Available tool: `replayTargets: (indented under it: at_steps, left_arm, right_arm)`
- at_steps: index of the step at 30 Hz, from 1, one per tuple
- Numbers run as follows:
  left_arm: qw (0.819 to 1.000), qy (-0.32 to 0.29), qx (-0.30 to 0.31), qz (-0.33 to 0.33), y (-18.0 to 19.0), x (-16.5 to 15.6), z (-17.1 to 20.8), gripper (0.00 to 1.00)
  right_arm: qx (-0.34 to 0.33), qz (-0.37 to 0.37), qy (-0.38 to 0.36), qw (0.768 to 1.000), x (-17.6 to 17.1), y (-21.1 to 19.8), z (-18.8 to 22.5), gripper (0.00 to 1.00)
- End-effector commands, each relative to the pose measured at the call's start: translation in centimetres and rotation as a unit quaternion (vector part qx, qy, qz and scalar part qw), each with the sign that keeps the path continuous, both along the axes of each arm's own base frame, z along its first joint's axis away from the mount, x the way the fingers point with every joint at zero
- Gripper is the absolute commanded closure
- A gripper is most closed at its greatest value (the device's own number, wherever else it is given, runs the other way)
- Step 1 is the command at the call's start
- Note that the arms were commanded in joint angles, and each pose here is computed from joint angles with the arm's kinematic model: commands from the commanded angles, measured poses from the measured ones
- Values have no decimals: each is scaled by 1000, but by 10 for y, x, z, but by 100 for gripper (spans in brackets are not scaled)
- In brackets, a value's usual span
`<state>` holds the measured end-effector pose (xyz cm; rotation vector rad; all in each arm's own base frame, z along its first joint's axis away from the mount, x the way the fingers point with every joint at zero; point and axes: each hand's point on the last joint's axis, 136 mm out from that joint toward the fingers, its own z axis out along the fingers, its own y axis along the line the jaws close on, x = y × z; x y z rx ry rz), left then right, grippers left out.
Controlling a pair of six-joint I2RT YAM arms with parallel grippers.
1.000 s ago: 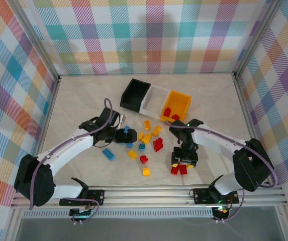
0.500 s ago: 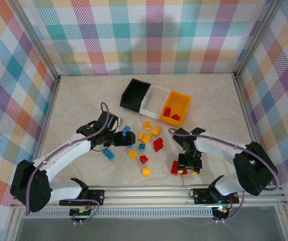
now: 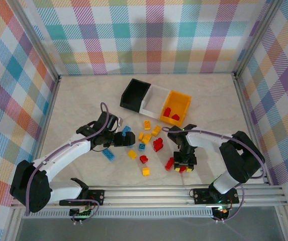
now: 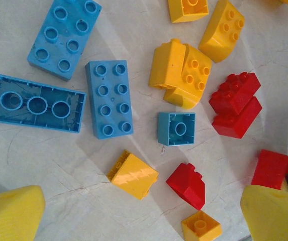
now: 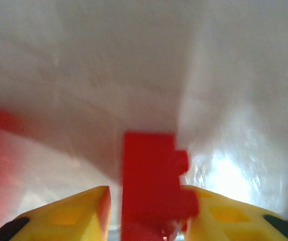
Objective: Sort the legos into containers by color
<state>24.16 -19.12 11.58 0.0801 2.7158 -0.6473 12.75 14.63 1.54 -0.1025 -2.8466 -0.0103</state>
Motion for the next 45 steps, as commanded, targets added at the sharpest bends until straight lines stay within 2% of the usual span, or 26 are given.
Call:
replayTargets:
  at_steps: [1,4,7,10,14,18,23,26,31,35,42,45]
  left_arm:
    - [1000,3,7,-4,-1,-2,-5,0]
    - [1000,3,6,-3,-2,0,-6,0]
    - [1000,3,4,-2,-4,3,-7,0]
    - [1000,3,1,-2,-7,6,-7,0]
    - [1000,5,1,-11,-12,11,-6,0]
    - [1000,3,8,-28,-15,13,-2,0]
    - [999,1,27,-41,-14,11,3,0]
    - [999,2,42,-29,-6,7,3,1]
    - [994,14,102,47,30,3,0,6]
    - [978,62,144,139,69,-8,-10,7]
    - [946,147,117,263,92,-27,-28,7]
    - [933,177,97,297,92,-29,-39,6]
  right_arm:
    - [-9,5,-27,1000,15,0,-8,69]
    - [-16,12,-34,999,18,-4,-1,80]
    - [-17,14,-51,998,27,-7,17,80]
    - [-1,11,-81,997,51,-4,45,80]
    - [35,-1,-134,990,101,3,89,80]
    - [65,-16,-177,982,167,6,117,79]
    - [72,-24,-194,978,237,6,116,79]
    - [79,-32,-191,978,271,7,102,79]
    - [73,-26,-178,981,298,11,82,78]
    - [71,-26,-167,983,302,13,69,74]
    - [70,-22,-160,984,301,13,62,66]
    - [71,-20,-164,984,300,13,66,58]
